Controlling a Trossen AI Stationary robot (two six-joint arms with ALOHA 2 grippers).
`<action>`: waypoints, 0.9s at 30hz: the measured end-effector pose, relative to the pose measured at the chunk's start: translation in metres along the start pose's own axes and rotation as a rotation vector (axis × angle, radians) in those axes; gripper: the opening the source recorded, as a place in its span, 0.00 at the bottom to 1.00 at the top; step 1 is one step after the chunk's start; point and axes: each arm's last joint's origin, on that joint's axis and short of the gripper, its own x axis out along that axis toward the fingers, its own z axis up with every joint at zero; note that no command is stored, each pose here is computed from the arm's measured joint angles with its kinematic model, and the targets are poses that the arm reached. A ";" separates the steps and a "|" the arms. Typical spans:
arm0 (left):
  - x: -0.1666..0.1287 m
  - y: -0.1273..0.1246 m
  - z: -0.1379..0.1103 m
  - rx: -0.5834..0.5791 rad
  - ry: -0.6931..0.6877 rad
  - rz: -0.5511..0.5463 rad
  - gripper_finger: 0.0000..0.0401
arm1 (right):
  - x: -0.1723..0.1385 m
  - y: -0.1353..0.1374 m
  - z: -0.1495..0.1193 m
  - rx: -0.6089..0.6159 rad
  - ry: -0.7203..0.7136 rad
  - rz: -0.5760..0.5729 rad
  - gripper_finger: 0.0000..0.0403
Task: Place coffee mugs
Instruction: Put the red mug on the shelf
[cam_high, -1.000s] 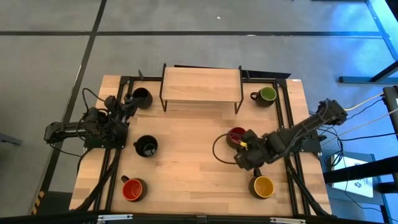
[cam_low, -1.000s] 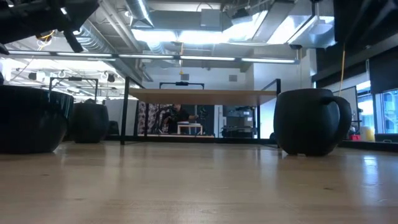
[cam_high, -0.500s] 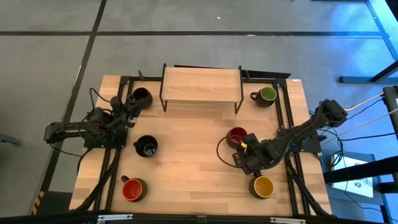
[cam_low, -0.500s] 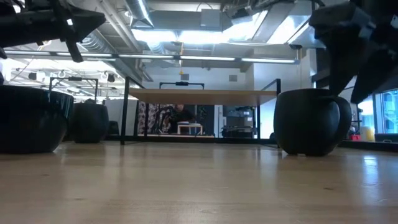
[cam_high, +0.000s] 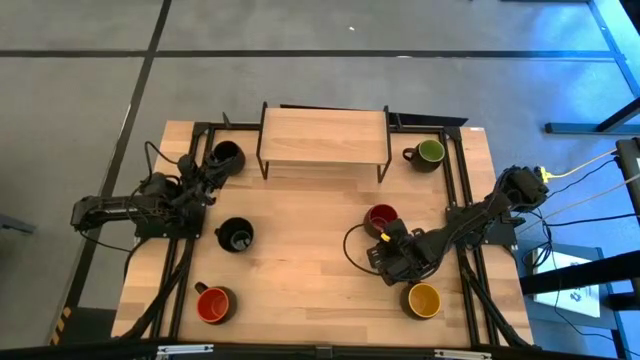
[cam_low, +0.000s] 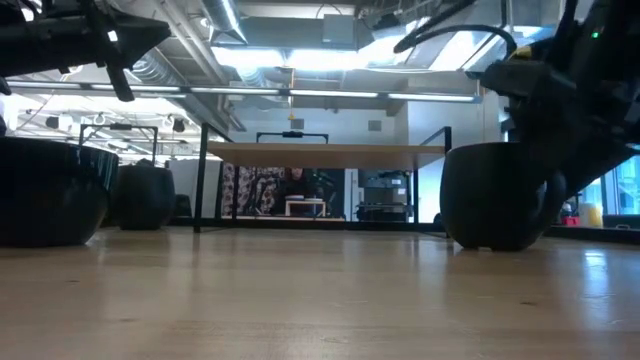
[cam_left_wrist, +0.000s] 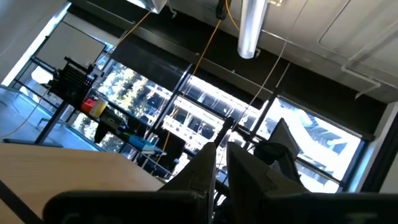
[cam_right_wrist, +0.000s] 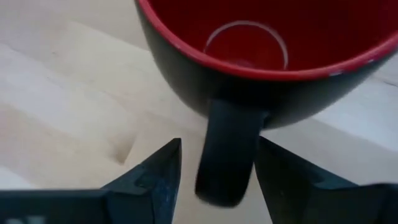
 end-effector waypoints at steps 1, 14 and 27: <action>0.000 0.000 0.000 -0.008 0.002 0.001 0.08 | 0.001 0.001 -0.001 -0.001 -0.007 0.000 0.45; 0.000 0.000 -0.001 -0.004 0.006 -0.001 0.08 | 0.005 0.002 -0.002 -0.018 -0.030 -0.003 0.13; 0.000 0.000 -0.001 -0.001 0.013 0.003 0.08 | 0.003 0.003 -0.001 -0.046 -0.016 0.007 0.12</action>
